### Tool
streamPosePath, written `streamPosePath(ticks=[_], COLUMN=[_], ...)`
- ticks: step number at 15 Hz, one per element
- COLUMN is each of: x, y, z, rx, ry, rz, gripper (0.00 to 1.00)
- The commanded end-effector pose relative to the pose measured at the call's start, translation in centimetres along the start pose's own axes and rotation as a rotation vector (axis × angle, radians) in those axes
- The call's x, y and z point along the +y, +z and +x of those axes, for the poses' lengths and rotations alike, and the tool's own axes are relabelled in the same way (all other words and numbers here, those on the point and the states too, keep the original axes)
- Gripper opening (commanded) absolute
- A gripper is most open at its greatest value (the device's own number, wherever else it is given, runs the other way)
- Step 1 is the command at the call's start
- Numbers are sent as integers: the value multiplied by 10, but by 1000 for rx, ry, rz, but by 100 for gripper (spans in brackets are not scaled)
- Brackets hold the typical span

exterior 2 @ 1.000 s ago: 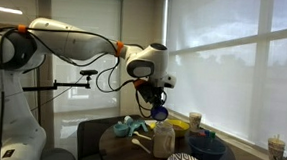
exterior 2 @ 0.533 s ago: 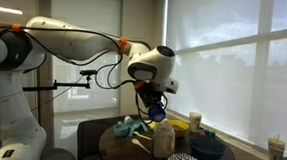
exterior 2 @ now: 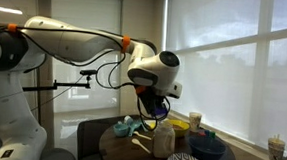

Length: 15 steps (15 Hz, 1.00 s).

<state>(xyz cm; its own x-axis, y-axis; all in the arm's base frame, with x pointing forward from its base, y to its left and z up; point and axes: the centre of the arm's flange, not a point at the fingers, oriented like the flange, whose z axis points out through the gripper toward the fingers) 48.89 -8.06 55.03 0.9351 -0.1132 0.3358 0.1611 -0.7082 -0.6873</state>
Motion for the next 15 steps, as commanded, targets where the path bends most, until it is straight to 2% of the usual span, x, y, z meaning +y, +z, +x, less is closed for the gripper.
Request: streamPosePath(ticks=[1,5,15], x=[9,28,58], y=[2,2,5], z=[-6,-15,-32], rx=[26,48,188], ry=[-4,-5,-13], rz=[69,104,255], gripper=[1,1,1])
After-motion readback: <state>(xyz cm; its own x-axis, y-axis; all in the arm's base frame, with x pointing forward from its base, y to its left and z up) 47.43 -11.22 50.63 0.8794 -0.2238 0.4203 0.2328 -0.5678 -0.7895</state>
